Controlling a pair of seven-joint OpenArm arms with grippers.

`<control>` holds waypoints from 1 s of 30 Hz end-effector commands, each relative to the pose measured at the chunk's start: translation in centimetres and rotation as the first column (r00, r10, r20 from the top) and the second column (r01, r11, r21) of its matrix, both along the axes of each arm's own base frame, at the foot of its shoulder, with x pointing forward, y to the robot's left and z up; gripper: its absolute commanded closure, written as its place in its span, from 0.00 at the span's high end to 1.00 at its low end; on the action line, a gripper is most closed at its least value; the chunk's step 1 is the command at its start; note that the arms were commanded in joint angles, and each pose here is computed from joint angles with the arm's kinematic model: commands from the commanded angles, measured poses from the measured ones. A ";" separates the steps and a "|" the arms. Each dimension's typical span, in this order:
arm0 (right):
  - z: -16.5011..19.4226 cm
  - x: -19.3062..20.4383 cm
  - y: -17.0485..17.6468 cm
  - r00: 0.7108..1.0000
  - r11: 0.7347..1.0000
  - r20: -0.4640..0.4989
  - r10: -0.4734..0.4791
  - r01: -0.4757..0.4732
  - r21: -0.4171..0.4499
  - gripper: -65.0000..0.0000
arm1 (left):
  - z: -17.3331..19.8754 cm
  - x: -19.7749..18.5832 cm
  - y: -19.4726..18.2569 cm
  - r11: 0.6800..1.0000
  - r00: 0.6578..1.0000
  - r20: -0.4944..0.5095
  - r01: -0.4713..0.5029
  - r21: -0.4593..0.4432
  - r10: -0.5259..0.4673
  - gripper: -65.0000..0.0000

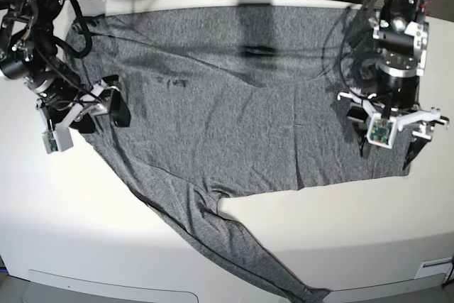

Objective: Fold the T-shirt properly
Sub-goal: 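Release the edge and move both grippers out toward the shirt's hem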

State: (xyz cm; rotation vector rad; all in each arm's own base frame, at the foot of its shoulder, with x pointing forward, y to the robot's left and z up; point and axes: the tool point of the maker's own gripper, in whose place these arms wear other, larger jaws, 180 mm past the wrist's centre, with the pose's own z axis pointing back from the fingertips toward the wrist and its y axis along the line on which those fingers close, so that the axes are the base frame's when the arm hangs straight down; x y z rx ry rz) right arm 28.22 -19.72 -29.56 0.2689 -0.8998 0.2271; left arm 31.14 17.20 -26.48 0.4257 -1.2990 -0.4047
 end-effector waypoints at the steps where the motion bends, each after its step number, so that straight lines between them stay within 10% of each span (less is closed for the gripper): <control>1: 1.9 0.9 0.2 0.997 1.000 0.070 0.013 -0.014 0.017 0.73 | 1.8 0.7 -0.1 1.000 0.998 0.062 0.008 -0.024 -0.006 0.69; 18: 9.5 5.3 2.9 0.941 0.986 0.326 0.093 -0.133 0.102 0.73 | 9.0 5.6 1.0 0.999 0.969 0.242 -0.046 0.020 0.040 0.69; 30: 11.9 7.2 8.2 0.908 0.932 0.419 -0.002 -0.150 0.330 0.73 | 11.8 7.5 1.4 0.998 0.959 0.277 -0.069 -0.003 0.067 0.69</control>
